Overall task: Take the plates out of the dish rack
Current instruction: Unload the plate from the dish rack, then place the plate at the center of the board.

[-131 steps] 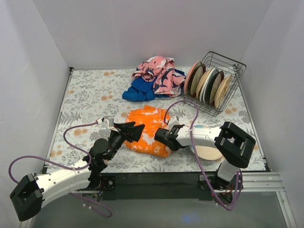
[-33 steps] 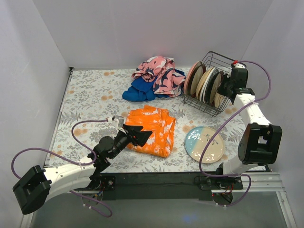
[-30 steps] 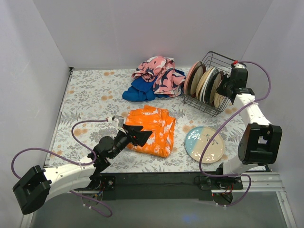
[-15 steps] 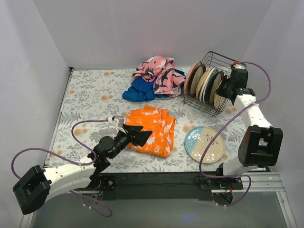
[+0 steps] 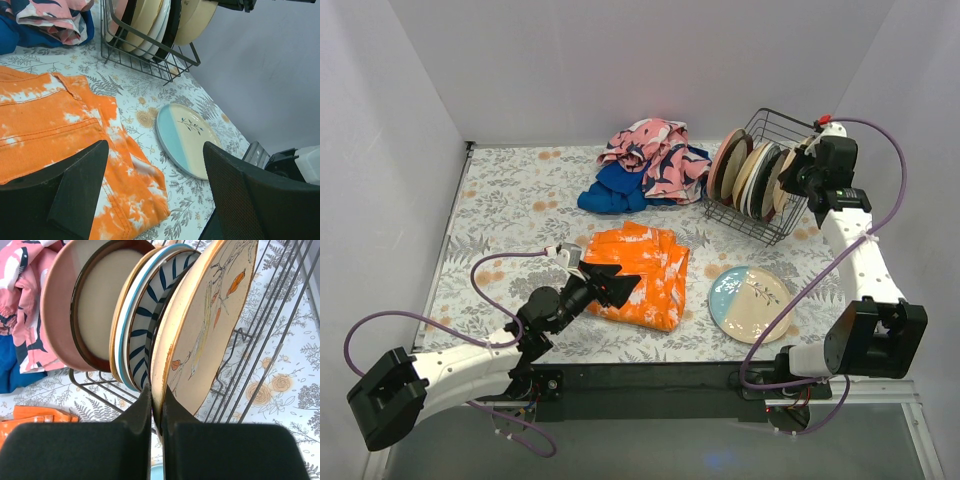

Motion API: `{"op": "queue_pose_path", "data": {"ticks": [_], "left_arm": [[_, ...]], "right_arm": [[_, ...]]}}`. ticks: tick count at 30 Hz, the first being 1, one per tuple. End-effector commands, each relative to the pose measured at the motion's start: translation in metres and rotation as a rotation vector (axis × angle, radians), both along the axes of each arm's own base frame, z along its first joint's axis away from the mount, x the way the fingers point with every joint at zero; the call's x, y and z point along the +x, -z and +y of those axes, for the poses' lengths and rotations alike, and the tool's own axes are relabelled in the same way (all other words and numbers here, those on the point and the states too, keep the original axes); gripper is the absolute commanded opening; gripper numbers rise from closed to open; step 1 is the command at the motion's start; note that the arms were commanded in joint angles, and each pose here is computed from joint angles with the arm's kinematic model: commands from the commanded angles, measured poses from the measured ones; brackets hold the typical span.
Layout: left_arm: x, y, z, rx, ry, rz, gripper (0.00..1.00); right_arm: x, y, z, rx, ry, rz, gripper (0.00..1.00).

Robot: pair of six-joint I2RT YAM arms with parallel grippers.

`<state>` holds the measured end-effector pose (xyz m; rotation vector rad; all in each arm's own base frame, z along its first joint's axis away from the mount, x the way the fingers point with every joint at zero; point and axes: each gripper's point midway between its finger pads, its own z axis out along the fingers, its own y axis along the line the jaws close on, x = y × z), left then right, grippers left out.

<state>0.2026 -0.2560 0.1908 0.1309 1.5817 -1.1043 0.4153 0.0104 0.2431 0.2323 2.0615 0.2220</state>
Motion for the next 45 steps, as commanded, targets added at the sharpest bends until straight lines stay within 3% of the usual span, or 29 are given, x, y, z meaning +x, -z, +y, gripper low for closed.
{"op": "queue_pose_path", "data": {"ticks": [1, 11, 19, 29, 36, 37, 45], "left_arm": [[0.002, -0.015, -0.006, -0.012, 0.011, -0.027, 0.74], [0.006, -0.019, 0.009, -0.037, -0.062, -0.022, 0.74], [0.009, -0.014, 0.006, -0.017, -0.064, -0.009, 0.73], [0.028, -0.005, 0.003, 0.001, -0.159, 0.174, 0.73], [0.022, -0.049, 0.019, -0.133, -0.203, 0.245, 0.8], [0.02, -0.071, 0.021, -0.183, -0.198, 0.242, 0.81], [-0.007, -0.087, 0.026, 0.013, -0.131, 0.385, 0.82]], "right_arm": [[0.007, -0.107, -0.02, -0.094, 0.053, -0.299, 0.01], [-0.024, -0.153, -0.017, -0.082, 0.057, -0.365, 0.01], [-0.045, -0.176, 0.013, -0.106, -0.028, -0.37, 0.01], [-0.087, -0.222, 0.069, -0.16, -0.144, -0.418, 0.01], [-0.103, -0.209, 0.138, -0.211, -0.33, -0.389, 0.01], [-0.103, -0.204, 0.148, -0.239, -0.353, -0.376, 0.01], [-0.153, -0.176, 0.217, -0.444, -0.604, -0.439, 0.01]]}}
